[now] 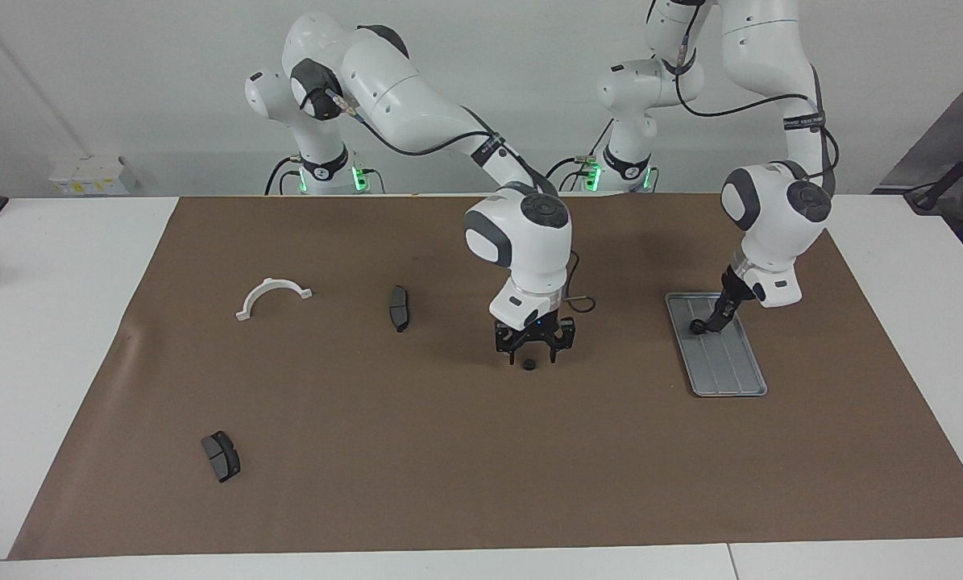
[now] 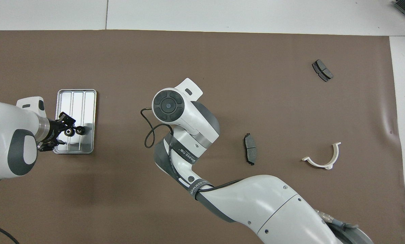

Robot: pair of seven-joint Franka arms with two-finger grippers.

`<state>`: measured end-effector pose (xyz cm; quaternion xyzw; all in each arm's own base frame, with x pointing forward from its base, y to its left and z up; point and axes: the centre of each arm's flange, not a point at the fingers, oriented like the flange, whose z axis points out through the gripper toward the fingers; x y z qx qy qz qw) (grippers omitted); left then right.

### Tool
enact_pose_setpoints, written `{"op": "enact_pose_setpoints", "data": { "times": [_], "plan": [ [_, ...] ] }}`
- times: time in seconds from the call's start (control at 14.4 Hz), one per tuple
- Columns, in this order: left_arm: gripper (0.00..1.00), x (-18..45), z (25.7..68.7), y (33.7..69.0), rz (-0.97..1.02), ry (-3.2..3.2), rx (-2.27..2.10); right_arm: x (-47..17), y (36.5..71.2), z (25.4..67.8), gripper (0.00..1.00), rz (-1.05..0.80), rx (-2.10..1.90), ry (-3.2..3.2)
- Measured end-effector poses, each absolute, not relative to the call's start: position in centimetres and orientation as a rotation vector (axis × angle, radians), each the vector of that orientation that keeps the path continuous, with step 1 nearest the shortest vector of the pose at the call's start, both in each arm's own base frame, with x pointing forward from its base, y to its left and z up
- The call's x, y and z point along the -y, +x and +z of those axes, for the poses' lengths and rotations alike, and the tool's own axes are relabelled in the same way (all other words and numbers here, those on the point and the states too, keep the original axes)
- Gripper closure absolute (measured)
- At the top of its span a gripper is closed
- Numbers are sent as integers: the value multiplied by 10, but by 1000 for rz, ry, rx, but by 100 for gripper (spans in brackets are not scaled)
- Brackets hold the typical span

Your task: Place bearing gear from tray to pile

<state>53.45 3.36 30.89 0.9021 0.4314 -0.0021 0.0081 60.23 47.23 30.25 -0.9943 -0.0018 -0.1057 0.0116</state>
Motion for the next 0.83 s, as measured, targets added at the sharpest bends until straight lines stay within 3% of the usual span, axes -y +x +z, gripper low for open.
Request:
{"op": "enact_pose_setpoints", "data": {
  "times": [0.14,0.42,0.55,0.83],
  "plan": [
    [53,-35,311,533,-2,2813,-1359,-468,600,288,19,-320,16,-3106],
    [55,-36,311,533,-2,2808,-1371,-468,598,285,23,-313,24,-3109],
    [55,-37,311,533,-1,2806,-1374,-469,598,286,36,-316,26,-3108],
    [55,-40,310,534,22,2797,-1380,-469,598,288,48,-323,27,-3105]
  ]
}}
